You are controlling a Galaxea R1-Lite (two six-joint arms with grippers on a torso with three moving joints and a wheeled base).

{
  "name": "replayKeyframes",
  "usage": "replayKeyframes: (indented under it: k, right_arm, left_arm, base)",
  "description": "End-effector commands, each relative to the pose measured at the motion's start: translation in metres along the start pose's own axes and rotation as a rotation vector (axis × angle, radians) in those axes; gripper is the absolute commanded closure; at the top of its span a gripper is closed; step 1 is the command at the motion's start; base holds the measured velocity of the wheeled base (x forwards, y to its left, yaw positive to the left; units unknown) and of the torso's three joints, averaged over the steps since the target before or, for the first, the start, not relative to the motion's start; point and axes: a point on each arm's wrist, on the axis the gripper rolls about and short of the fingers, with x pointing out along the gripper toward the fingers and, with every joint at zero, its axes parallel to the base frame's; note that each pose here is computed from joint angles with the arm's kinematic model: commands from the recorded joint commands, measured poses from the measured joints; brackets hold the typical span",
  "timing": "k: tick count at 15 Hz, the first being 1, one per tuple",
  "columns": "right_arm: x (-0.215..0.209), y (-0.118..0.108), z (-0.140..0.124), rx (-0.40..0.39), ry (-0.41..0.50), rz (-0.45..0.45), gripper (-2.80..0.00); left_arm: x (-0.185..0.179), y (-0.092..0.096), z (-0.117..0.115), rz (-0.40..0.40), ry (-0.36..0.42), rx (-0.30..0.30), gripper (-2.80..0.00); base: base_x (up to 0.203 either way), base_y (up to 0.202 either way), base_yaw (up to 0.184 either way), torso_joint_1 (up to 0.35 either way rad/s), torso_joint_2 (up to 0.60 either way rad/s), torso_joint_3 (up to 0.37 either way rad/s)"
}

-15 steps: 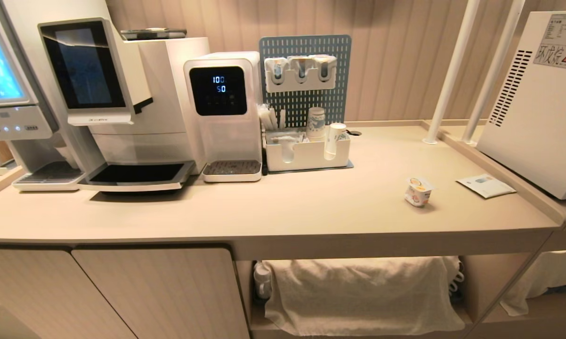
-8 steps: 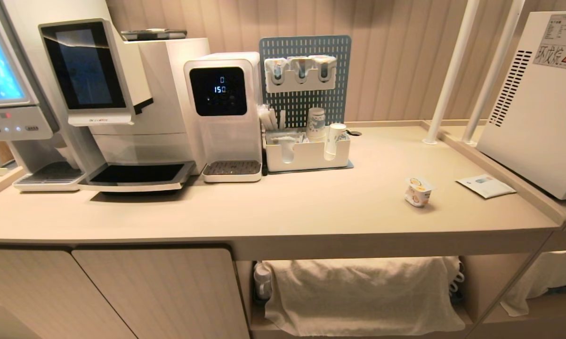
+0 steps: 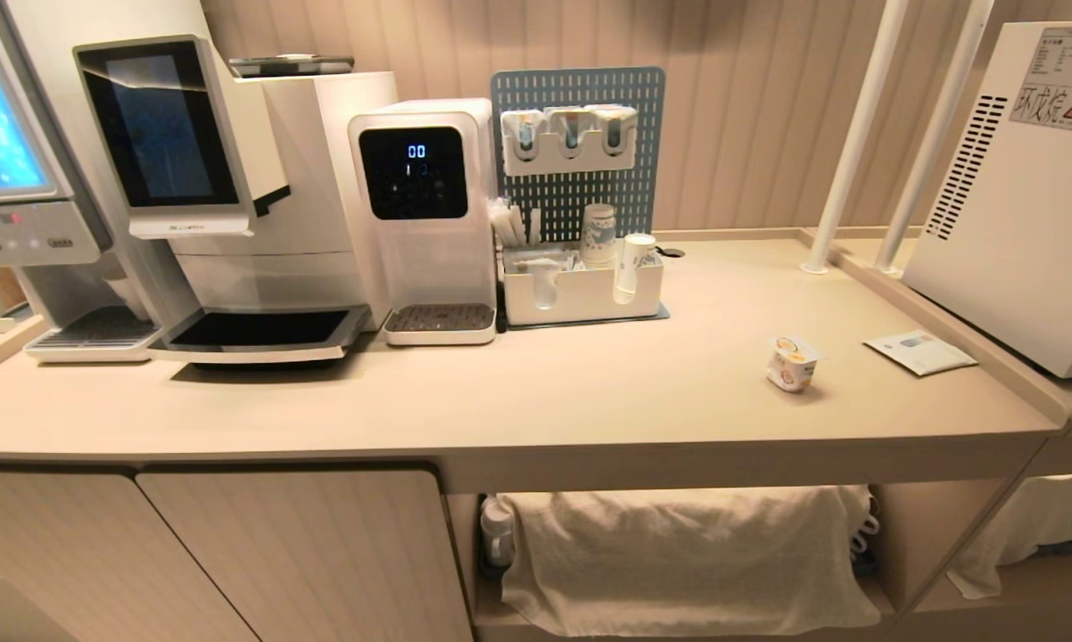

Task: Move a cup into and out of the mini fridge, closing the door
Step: Put the yoghurt in the freezer

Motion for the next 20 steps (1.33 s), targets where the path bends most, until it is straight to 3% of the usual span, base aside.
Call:
replayKeyframes:
  k: [1,20]
  right_arm:
    - [0.0007,0.0001,-0.0030,0.000,0.010,0.002,0.00]
    - [0.0007,0.0001,-0.0030,0.001,0.010,0.002,0.00]
  left_arm:
    - [0.0000,0.0000,0.0000,0.001,-0.001,0.000,0.00]
    - [0.0000,0.0000,0.0000,-0.001,-0.001,-0.001,0.00]
  base:
    - [0.000,0.000,0.000,0.000,0.00,0.000]
    - [0.000,0.000,0.000,0.000,0.00,0.000]
